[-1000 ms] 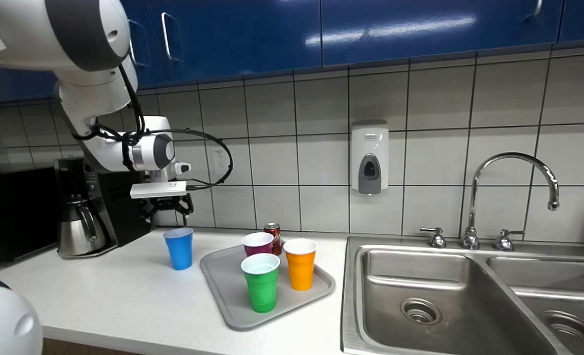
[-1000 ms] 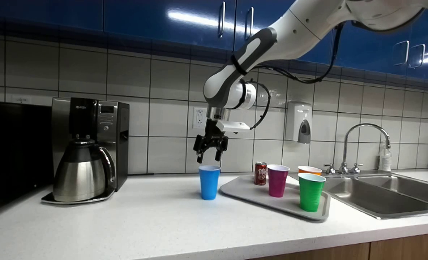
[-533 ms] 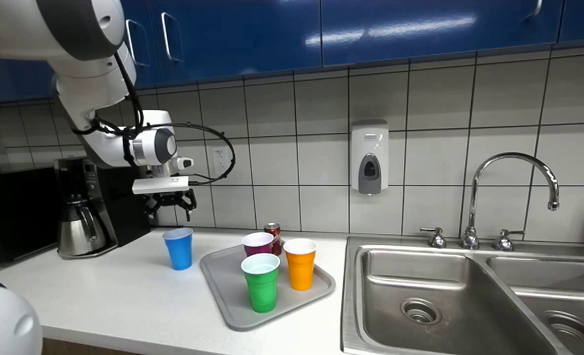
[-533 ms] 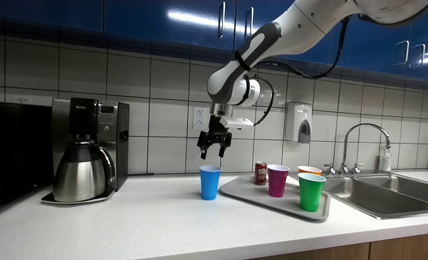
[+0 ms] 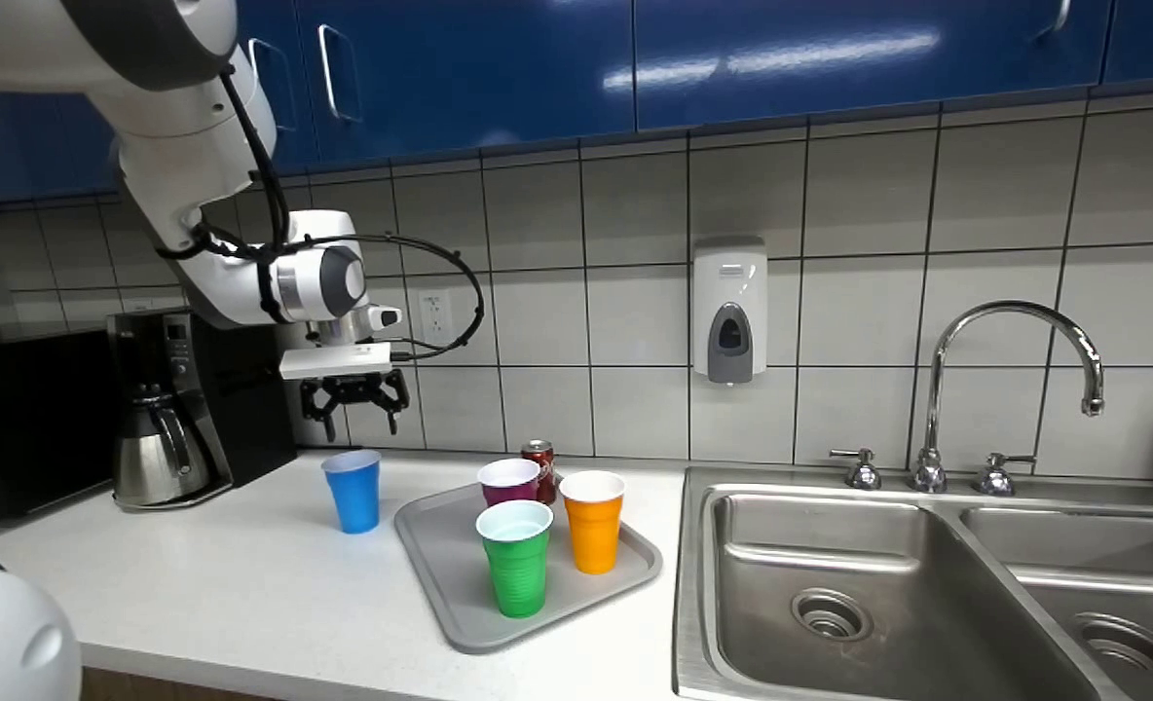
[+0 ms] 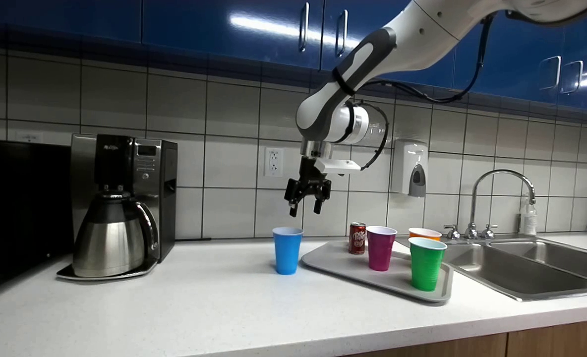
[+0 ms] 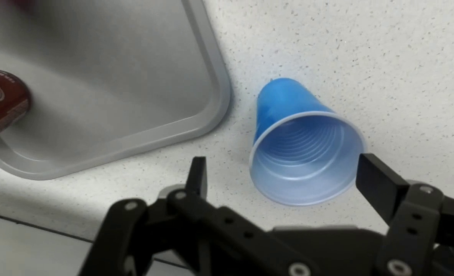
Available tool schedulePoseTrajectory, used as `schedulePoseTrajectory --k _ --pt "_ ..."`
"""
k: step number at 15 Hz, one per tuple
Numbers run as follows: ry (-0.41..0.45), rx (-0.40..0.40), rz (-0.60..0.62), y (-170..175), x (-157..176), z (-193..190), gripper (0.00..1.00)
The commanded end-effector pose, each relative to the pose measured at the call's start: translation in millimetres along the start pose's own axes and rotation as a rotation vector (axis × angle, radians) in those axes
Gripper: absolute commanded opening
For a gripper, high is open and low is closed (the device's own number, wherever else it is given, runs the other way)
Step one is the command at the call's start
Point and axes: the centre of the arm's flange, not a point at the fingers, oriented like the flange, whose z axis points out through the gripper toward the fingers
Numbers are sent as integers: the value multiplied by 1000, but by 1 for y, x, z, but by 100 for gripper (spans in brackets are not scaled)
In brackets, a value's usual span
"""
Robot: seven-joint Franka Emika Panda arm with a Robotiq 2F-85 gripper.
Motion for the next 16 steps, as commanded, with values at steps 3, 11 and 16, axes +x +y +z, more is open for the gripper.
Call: schedulePoseTrajectory --k 3,11,16 --pt "-7 -35 38 20 -27 -20 100" --pt "-35 -77 102 49 -51 -24 100" --pt "-59 -111 146 66 -68 -23 100"
